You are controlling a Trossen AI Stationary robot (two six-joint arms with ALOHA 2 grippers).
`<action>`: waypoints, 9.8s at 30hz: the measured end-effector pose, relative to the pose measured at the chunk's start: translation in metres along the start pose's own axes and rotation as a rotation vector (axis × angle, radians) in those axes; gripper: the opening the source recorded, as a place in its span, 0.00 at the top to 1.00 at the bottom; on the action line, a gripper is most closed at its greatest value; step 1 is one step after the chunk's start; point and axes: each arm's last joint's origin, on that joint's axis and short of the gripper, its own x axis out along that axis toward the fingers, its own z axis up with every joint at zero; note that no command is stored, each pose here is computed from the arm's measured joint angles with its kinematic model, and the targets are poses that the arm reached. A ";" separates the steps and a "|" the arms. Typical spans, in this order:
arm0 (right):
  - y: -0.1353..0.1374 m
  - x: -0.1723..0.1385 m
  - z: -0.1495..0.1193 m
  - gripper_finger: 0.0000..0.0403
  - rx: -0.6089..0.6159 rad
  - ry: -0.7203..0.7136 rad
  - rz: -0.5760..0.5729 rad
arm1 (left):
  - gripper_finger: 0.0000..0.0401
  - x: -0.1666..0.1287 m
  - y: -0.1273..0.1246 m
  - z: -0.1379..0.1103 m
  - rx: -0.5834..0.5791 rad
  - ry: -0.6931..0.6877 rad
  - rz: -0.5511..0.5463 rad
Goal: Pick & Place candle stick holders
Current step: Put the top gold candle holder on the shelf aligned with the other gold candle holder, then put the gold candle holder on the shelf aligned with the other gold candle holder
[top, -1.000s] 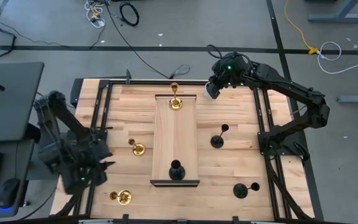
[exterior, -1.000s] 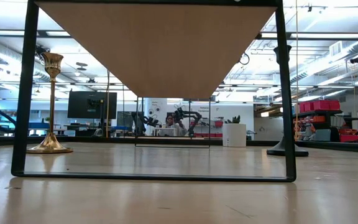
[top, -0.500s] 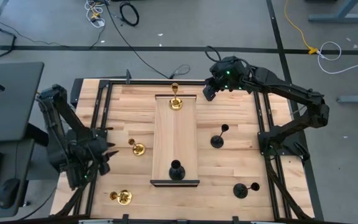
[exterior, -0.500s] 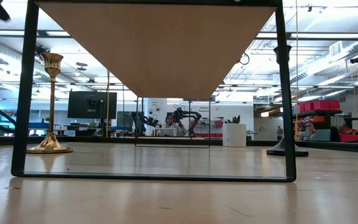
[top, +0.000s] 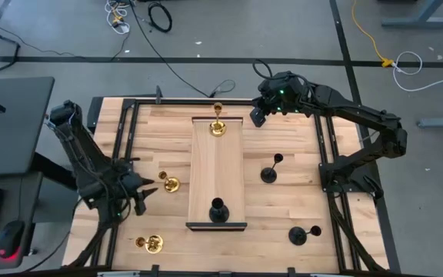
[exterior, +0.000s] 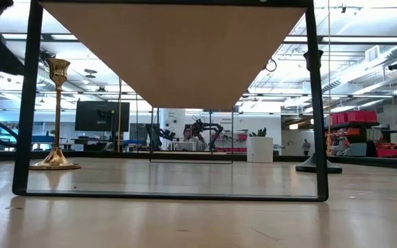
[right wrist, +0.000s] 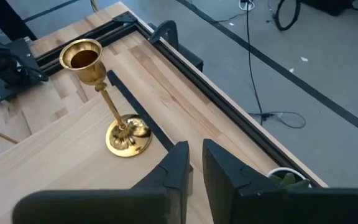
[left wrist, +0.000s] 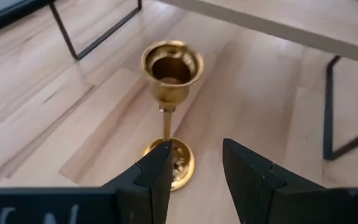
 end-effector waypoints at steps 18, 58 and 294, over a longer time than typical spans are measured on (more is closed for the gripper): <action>0.002 0.000 0.000 0.88 -0.011 -0.005 0.008 | 0.65 0.037 0.009 -0.020 -0.139 -0.210 0.026; 0.014 -0.002 -0.002 0.88 -0.058 -0.011 0.040 | 0.99 0.050 0.013 -0.021 -0.148 -0.214 0.067; 0.015 -0.002 -0.001 0.88 -0.148 -0.019 0.067 | 0.49 0.022 0.094 0.190 0.005 -0.051 -0.260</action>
